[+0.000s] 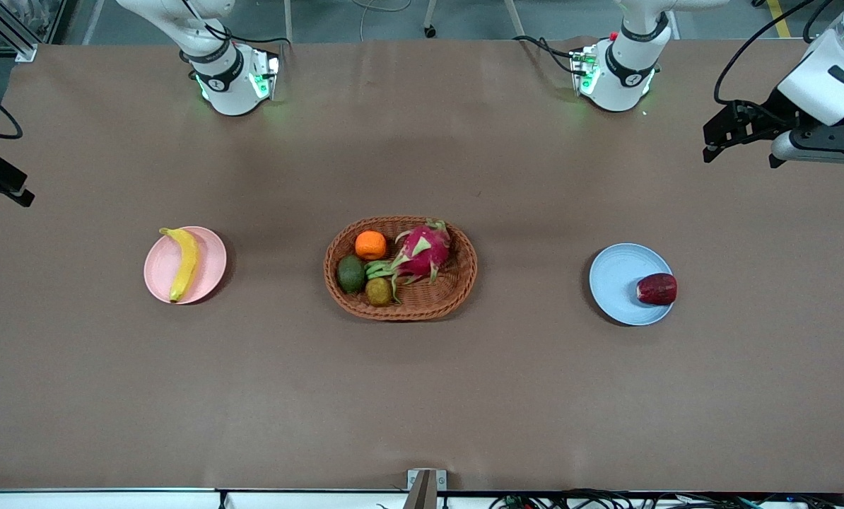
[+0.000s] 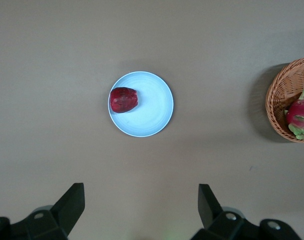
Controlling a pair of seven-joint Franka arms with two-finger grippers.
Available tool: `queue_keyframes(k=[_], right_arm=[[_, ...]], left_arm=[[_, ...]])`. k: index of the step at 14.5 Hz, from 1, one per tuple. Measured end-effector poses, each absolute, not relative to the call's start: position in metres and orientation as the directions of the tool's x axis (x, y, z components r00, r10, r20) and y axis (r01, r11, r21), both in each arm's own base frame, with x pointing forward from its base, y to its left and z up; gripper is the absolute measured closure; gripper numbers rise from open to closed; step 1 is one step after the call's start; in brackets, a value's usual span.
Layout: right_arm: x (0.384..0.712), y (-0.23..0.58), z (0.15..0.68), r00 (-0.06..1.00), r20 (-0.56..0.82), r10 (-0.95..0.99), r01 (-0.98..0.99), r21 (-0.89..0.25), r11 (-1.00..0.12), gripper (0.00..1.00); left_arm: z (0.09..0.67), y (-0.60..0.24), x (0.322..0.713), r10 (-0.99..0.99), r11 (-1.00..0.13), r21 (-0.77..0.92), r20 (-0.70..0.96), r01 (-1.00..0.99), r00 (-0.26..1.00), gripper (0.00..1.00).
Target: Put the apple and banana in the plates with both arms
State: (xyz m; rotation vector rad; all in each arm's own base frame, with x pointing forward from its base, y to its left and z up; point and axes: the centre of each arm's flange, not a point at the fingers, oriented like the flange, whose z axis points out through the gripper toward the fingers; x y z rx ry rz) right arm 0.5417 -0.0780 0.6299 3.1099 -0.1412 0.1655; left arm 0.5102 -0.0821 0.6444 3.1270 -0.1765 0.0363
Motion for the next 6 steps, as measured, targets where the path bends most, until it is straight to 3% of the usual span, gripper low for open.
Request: queue_keyframes(k=[6], right_arm=[[0.5417,-0.078,0.63,0.99,0.107,-0.089,-0.092,0.019,-0.996,0.0]], left_arm=[[0.6472,-0.0812,0.5104,-0.11,-0.994,0.008,0.029,-0.111,0.993,0.0]])
